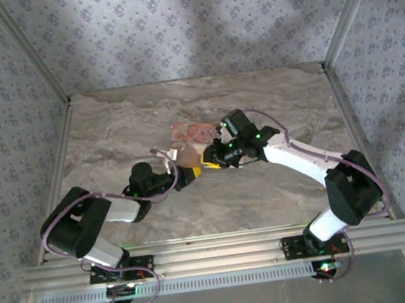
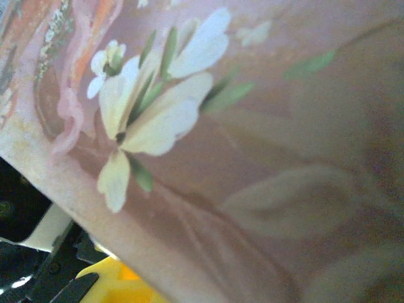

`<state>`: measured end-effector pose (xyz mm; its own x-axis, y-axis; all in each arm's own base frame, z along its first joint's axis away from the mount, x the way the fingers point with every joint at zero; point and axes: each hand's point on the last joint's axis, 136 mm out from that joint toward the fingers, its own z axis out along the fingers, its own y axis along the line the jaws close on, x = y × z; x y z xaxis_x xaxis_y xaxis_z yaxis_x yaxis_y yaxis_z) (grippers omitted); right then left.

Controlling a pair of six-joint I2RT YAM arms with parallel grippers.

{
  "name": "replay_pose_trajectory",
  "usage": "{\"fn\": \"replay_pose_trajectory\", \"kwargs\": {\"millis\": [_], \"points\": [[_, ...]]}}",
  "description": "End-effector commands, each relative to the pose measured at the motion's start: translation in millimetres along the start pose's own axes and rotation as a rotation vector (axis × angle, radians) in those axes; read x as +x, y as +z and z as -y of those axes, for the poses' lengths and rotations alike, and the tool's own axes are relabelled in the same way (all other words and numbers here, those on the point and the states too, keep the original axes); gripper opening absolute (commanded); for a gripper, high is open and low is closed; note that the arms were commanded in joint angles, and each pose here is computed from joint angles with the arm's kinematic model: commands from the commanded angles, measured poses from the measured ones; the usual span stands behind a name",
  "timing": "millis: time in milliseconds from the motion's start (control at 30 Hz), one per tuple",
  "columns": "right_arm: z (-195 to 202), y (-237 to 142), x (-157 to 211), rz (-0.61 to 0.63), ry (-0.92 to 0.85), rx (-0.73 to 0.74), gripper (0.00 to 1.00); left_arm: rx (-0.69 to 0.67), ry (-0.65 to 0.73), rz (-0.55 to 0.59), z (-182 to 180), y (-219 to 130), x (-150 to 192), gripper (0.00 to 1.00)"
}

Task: Unlock a padlock with a key

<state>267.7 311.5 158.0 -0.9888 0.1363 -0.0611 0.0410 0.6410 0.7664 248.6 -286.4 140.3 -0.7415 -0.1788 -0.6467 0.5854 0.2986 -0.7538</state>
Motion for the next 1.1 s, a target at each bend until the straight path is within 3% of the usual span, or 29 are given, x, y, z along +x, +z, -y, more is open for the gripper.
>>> {"fn": "replay_pose_trajectory", "kwargs": {"millis": [0, 200, 1067], "points": [[-50, -6, 48, -0.191, -0.039, -0.194, 0.0, 0.056, 0.181, 0.164, 29, 11, -43, 0.0], [-45, -6, 42, -0.153, -0.02, -0.171, 0.0, 0.092, 0.159, 0.188, 35, 12, -44, 0.0], [-10, -10, 56, -0.234, -0.051, -0.064, 0.0, 0.022, 0.113, 0.166, 16, -18, -66, 0.0]]}}
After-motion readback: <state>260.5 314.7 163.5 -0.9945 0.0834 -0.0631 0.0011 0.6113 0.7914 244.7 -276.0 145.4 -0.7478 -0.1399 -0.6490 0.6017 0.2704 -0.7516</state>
